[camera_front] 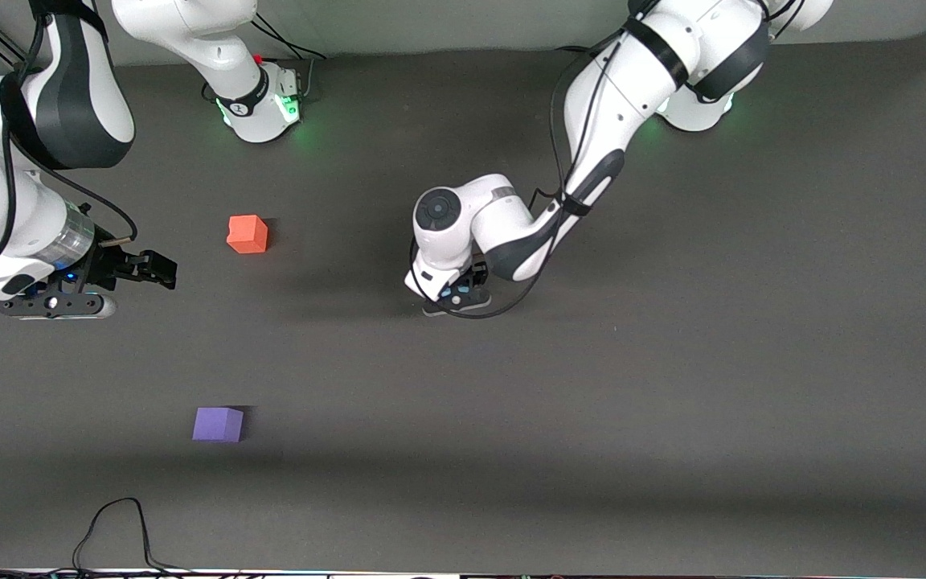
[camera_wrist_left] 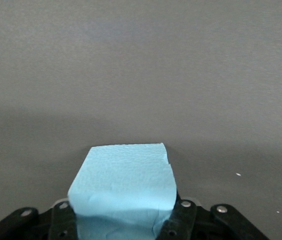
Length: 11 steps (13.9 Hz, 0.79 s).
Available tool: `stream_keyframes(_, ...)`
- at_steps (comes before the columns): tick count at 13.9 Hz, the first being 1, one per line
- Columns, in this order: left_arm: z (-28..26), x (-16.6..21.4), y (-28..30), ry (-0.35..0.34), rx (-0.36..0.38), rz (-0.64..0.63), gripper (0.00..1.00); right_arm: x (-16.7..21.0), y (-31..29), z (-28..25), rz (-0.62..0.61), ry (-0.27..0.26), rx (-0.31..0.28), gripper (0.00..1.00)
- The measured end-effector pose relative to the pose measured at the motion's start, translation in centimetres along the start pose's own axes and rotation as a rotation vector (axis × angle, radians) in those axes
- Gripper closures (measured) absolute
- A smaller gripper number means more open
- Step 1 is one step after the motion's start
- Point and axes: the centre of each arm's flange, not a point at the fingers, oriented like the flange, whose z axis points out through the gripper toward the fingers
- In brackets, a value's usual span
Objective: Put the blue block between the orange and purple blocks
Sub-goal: 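Lower the blue block and open the left gripper, then withdraw the left gripper while the right gripper moves toward the blue block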
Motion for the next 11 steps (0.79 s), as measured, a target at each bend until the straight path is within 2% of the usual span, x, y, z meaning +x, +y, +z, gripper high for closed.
stream_keyframes(2, -0.9, 1.7, -0.3, 0.016, -0.010, -0.024, 0.08, 0.0, 0.0, 0.1, 0.000, -0.002, 0.000, 0.00)
stream_keyframes(3, -1.8, 3.4, -1.0, 0.024, -0.012, -0.046, 0.00, 0.0, 0.0, 0.1, 0.000, -0.002, 0.000, 0.00)
stream_keyframes(5, -4.7, 6.8, -3.0, 0.033, 0.007, -0.059, 0.00, 0.0, 0.0, 0.1, 0.000, -0.003, 0.000, 0.00)
stream_keyframes(7, -10.0, 10.5, -6.0, 0.022, 0.011, -0.048, 0.00, 0.0, 0.0, 0.1, -0.001, -0.003, 0.000, 0.00)
stream_keyframes(9, -16.7, 15.5, -11.9, 0.014, -0.012, -0.030, 0.00, 0.0, -0.1, 0.1, -0.002, -0.001, 0.000, 0.00)
stream_keyframes(11, -22.8, 20.2, -20.6, 0.034, -0.036, -0.049, 0.00, 0.1, -0.2, 0.0, -0.003, 0.009, 0.001, 0.00)
